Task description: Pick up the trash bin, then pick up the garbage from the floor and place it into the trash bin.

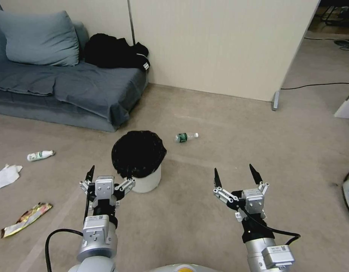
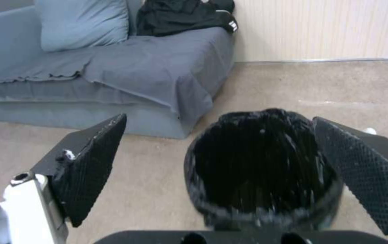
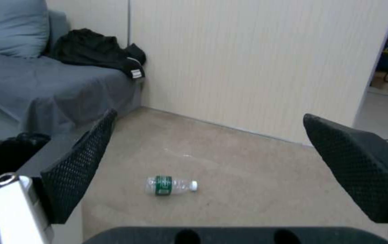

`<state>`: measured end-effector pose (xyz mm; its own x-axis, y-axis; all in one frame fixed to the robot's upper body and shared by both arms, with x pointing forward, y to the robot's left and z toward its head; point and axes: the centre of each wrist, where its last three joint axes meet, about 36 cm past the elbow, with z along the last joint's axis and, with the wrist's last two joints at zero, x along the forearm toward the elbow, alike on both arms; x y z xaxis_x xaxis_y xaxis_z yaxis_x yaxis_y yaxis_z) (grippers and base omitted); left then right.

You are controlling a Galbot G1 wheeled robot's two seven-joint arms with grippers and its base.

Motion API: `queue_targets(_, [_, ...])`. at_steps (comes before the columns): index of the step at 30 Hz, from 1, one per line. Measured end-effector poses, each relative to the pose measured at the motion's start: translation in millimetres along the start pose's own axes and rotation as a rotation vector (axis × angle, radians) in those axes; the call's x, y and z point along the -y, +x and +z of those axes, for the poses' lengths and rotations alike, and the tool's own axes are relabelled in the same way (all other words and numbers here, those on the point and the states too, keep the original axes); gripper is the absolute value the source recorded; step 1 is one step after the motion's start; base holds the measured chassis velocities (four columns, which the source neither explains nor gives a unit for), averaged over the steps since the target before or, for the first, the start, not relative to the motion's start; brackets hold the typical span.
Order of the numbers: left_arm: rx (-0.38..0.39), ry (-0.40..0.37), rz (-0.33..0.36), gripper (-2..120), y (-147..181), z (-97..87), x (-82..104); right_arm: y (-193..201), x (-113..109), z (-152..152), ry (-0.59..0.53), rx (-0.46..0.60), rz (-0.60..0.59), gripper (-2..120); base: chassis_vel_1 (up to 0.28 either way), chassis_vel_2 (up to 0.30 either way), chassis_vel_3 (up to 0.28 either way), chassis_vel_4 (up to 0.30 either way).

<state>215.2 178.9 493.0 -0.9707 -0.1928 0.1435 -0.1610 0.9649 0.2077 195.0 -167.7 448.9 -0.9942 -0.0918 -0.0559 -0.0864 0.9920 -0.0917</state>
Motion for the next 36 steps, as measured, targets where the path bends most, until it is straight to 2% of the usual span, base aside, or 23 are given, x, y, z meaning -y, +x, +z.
queue_targets(12, [0.002,-0.003,0.001,100,0.7,-0.8,-1.1,0.3,-0.1,0.2,-0.001,0.007,-0.006,100,-0.204,0.199,0.209,-0.199])
queue_targets(23, [0.000,0.001,-0.008,100,-1.7,-0.1,-3.5,0.3,-0.1,1.3,-0.010,0.015,-0.012,100,-0.036,0.022,0.027,-0.020])
queue_targets(30, [-0.025,0.017,-0.044,100,-16.7,6.3,-10.7,0.2,0.7,1.4,-0.010,0.018,-0.015,100,0.000,0.000,0.000,0.000])
queue_targets(36, [-0.103,0.094,-0.076,100,-51.7,9.8,-22.3,-0.6,5.0,2.3,-0.005,0.045,-0.024,100,0.000,0.000,0.000,0.000])
